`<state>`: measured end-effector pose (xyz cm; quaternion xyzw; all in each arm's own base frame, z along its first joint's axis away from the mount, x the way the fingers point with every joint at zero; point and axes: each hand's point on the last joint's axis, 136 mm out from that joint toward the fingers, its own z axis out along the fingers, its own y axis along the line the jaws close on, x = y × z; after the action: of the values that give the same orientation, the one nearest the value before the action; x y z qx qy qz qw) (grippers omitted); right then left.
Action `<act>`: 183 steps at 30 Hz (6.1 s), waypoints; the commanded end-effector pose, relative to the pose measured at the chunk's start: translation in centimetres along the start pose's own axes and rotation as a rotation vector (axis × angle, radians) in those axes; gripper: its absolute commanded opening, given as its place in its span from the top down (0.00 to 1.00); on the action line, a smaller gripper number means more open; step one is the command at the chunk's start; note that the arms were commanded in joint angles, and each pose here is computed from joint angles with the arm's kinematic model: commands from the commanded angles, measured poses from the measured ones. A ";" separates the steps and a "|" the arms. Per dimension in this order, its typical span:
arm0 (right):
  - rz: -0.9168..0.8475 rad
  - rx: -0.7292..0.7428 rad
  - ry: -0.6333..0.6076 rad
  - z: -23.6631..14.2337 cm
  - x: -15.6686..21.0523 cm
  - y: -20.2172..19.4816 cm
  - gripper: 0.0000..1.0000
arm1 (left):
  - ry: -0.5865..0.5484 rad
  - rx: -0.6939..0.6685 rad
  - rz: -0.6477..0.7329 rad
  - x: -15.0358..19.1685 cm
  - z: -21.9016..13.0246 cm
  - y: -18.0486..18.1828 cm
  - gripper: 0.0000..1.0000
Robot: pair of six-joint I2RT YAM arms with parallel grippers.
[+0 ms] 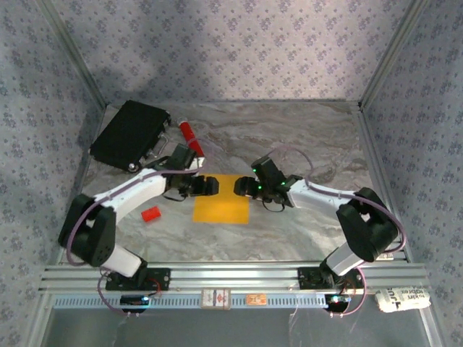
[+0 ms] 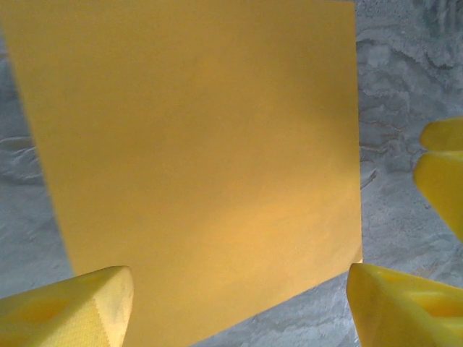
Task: Fold a paper plane with a square sheet of paper (pick it up from the middle)
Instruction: Move the square sheet of paper to the center of the table, then first fold the square sheet of paper in half at the center of the table.
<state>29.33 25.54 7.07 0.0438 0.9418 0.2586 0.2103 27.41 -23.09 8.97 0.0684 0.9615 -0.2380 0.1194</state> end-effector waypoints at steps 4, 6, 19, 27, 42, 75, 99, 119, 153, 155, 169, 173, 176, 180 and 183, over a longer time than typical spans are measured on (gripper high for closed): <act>0.075 0.048 -0.038 -1.1 -0.6 -2.7 0.22 | 0.122 -0.146 -0.030 0.4 2.7 -0.5 0.26; 0.080 0.054 -0.041 -1.2 -0.5 -3.1 0.21 | 0.137 -0.159 -0.026 0.4 3.4 -1.0 0.26; 0.100 0.079 -0.101 -2.5 -0.8 -4.3 0.15 | 0.189 -0.279 -0.040 0.2 5.9 -1.4 0.25; 0.091 0.068 -0.112 -3.2 -0.8 -4.3 0.13 | 0.246 -0.410 -0.019 0.6 7.1 0.5 0.25; 0.078 0.108 -0.150 -5.3 -0.7 -5.5 0.11 | 0.312 -0.457 0.009 5.3 7.3 1.3 0.25; 0.072 0.220 -0.254 -8.6 -2.8 -6.0 0.01 | 0.020 -0.321 -0.070 -0.3 1.9 1.3 0.02; 0.078 0.232 -0.185 -7.0 -2.3 -6.0 0.01 | 0.170 -0.411 -0.068 1.3 5.5 1.5 0.07; 0.085 0.245 -0.174 -6.8 -1.9 -6.4 0.01 | 0.235 -0.482 -0.060 3.6 7.4 2.9 0.06; 0.101 0.254 -0.186 -7.4 -1.5 -7.0 0.01 | 0.198 -0.437 -0.087 3.6 6.5 0.3 0.04; 0.101 0.256 -0.187 -7.5 -1.5 -7.1 0.01 | 0.203 -0.443 -0.092 3.9 6.9 0.7 0.04; 0.104 0.257 -0.190 -7.5 -1.5 -7.1 0.01 | 0.266 -0.480 -0.105 6.2 8.7 2.7 0.05; 0.107 0.257 -0.190 -7.5 -1.5 -7.1 0.01 | 0.273 -0.487 -0.101 6.4 9.0 3.0 0.05; 0.105 0.258 -0.189 -7.5 -1.5 -7.1 0.01 | 0.274 -0.487 -0.098 6.4 9.1 3.0 0.07; 0.115 0.259 -0.192 -7.6 -1.5 -7.1 0.01 | 0.275 -0.483 -0.094 6.4 9.3 2.8 0.08; 0.118 0.255 -0.197 -7.6 -1.6 -7.0 0.01 | 0.272 -0.478 -0.090 6.3 9.3 2.6 0.08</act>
<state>28.10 16.51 9.96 0.1341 0.9388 0.1547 0.2770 25.60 -25.32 1.60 0.0222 0.9990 -0.0179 0.0356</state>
